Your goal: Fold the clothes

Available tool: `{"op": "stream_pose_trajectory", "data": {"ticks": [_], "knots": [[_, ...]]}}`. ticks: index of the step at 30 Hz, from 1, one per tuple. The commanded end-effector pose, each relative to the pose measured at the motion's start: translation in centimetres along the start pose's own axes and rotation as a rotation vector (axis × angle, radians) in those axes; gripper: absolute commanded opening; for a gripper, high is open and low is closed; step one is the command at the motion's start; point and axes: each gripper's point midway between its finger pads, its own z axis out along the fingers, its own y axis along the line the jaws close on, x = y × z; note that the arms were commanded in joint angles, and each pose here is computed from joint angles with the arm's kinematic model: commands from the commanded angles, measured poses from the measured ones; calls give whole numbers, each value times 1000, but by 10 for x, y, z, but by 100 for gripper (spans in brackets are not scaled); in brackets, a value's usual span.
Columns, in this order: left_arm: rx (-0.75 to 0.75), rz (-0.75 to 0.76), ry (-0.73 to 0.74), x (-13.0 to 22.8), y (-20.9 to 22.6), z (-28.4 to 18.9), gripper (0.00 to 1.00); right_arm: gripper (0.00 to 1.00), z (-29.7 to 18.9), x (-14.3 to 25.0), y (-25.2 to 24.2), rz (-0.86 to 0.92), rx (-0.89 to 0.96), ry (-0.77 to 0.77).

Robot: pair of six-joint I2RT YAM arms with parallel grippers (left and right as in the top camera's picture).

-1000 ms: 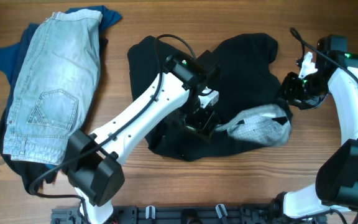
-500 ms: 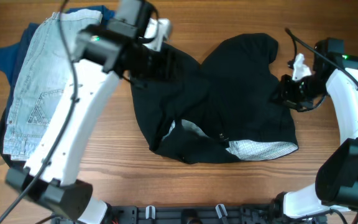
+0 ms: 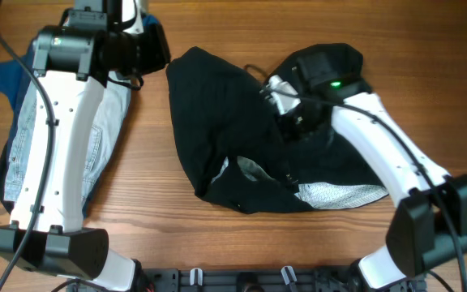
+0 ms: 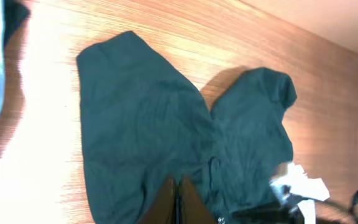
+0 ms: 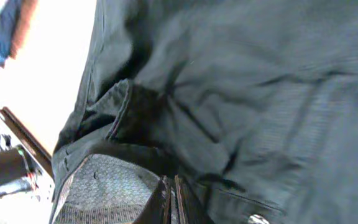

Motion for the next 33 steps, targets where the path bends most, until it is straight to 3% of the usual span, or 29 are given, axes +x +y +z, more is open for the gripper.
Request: {"op": "stream_pose_trajectory", "data": {"ticks": [1, 5, 9, 21, 29, 33], "knots": [[-7, -33, -25, -6, 4, -6, 4, 4, 36, 16, 18, -41, -35, 117], [-19, -33, -32, -8, 6, -6, 4, 4, 50, 38, 60, -107, -110, 206], [-68, -37, -55, -12, 16, -8, 4, 4, 42, 61, 83, -60, -210, 292], [-132, -162, -124, -37, 73, -27, 4, 4, 28, 112, 131, -120, -233, 447], [-135, -169, -135, -40, 78, -29, 5, 4, 23, 103, 138, -163, -243, 396], [-135, -169, -134, -40, 77, -29, 5, 4, 17, 66, 125, -176, -149, 271]]}}
